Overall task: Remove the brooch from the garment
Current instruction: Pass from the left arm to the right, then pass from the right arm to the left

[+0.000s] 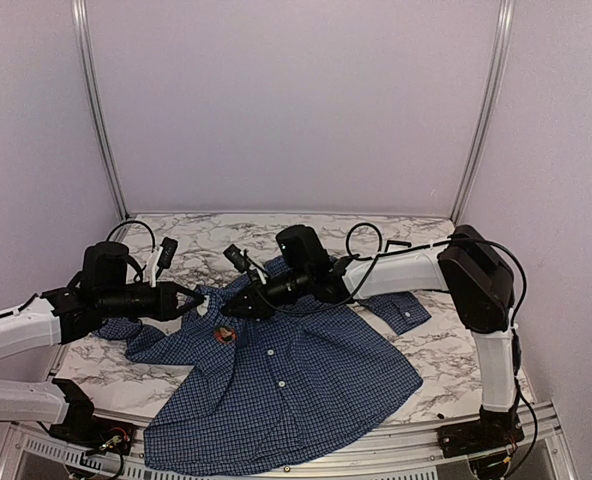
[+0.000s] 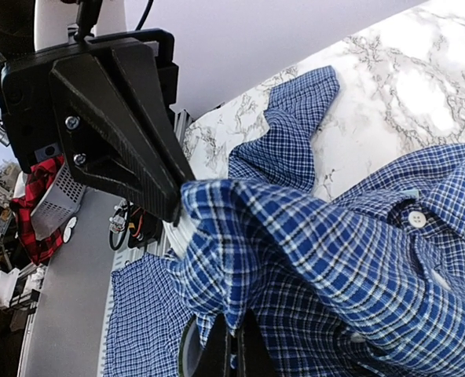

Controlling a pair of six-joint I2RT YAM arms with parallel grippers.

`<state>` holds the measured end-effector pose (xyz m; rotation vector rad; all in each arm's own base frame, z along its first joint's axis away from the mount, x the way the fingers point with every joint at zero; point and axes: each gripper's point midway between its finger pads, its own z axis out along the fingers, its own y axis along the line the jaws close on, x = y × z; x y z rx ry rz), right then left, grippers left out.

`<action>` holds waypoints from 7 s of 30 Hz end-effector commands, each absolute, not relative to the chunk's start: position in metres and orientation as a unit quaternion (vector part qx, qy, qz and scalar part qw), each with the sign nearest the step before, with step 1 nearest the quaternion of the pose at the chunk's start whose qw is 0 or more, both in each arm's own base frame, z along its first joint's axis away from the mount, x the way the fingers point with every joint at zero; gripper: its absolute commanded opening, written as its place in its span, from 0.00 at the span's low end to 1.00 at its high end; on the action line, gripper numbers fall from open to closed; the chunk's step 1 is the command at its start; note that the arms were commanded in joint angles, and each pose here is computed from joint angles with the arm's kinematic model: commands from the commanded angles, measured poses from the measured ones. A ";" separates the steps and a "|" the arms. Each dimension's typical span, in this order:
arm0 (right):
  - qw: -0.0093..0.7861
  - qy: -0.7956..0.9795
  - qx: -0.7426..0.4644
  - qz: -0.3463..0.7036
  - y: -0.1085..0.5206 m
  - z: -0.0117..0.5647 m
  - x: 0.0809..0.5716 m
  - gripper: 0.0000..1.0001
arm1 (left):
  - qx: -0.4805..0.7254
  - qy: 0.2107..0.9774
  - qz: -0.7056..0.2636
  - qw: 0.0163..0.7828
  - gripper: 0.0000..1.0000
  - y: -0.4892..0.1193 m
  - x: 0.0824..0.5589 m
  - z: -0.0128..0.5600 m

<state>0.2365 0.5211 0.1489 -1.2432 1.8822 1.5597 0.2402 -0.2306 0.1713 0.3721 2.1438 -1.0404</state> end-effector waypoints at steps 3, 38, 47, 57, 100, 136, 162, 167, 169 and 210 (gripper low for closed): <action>0.273 0.678 -0.443 0.520 0.523 0.186 0.248 0.16 | 0.167 0.824 -0.408 0.356 0.00 -0.237 0.236 0.177; 0.259 0.696 -0.491 0.456 0.520 0.160 0.249 0.22 | 0.254 0.836 -0.402 0.273 0.00 -0.268 0.228 0.160; 0.250 0.703 -0.479 0.462 0.520 0.157 0.248 0.00 | 0.252 0.838 -0.402 0.271 0.00 -0.268 0.228 0.157; 0.287 0.749 -0.403 0.441 0.510 0.167 0.279 0.00 | 0.235 0.851 -0.405 0.240 0.00 -0.270 0.227 0.139; 0.264 0.782 -0.331 0.458 0.507 0.174 0.266 0.00 | 0.046 0.736 -0.441 0.511 0.00 -0.249 0.277 0.213; 0.324 0.720 -0.325 0.521 0.489 0.200 0.257 0.27 | -0.033 0.667 -0.523 0.529 0.00 -0.270 0.269 0.220; 0.323 0.644 -0.289 0.630 0.488 0.227 0.259 0.44 | -0.017 0.631 -0.573 0.523 0.00 -0.277 0.258 0.242; 0.314 0.638 -0.283 0.644 0.490 0.226 0.259 0.37 | -0.010 0.630 -0.578 0.518 0.00 -0.281 0.257 0.242; 0.313 0.635 -0.280 0.648 0.490 0.227 0.259 0.37 | -0.009 0.630 -0.580 0.517 0.00 -0.281 0.256 0.242; 0.310 0.609 -0.452 0.574 0.485 0.217 0.231 0.00 | 0.271 0.780 -0.404 0.393 0.34 -0.259 0.228 0.230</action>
